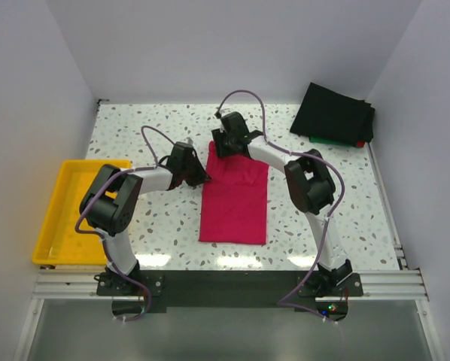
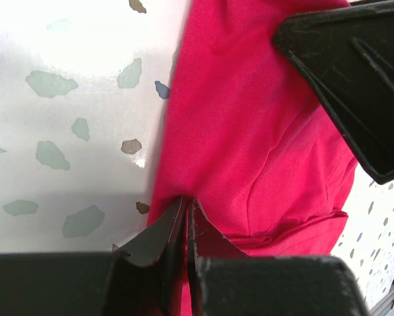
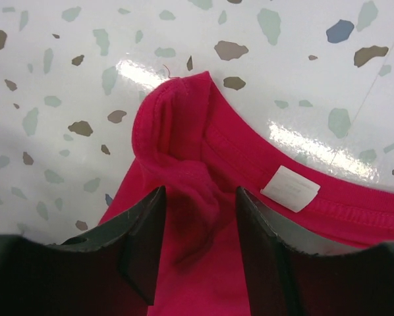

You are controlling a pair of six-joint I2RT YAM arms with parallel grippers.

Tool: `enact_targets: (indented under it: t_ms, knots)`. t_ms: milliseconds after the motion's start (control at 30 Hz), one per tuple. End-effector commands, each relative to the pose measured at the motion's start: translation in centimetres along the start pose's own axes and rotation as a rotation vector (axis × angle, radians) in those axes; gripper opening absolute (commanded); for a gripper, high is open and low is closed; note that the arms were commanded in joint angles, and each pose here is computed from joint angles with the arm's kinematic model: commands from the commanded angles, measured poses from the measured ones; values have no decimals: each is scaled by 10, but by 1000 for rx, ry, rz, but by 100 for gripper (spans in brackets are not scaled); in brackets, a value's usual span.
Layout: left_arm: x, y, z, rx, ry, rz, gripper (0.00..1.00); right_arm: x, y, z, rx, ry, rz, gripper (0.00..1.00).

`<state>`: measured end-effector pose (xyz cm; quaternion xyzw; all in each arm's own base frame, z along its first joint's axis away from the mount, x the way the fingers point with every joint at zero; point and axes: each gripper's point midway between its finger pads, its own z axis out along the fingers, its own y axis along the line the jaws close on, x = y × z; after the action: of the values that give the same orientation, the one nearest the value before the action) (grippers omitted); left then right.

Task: Fold and stack the t-shirts
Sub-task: Fold the tshirt

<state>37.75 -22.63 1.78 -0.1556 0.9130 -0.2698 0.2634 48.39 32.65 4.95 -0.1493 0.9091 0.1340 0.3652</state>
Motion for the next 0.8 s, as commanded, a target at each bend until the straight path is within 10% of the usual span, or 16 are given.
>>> enact_targets:
  t_ms: [0,767]
  knots:
    - [2,10,6,-24,11,-20,9,-53,17,-15,-80,-140,-32,50]
    - [2,10,8,-24,18,-19,9,-54,42,10,-131,-99,-74,39]
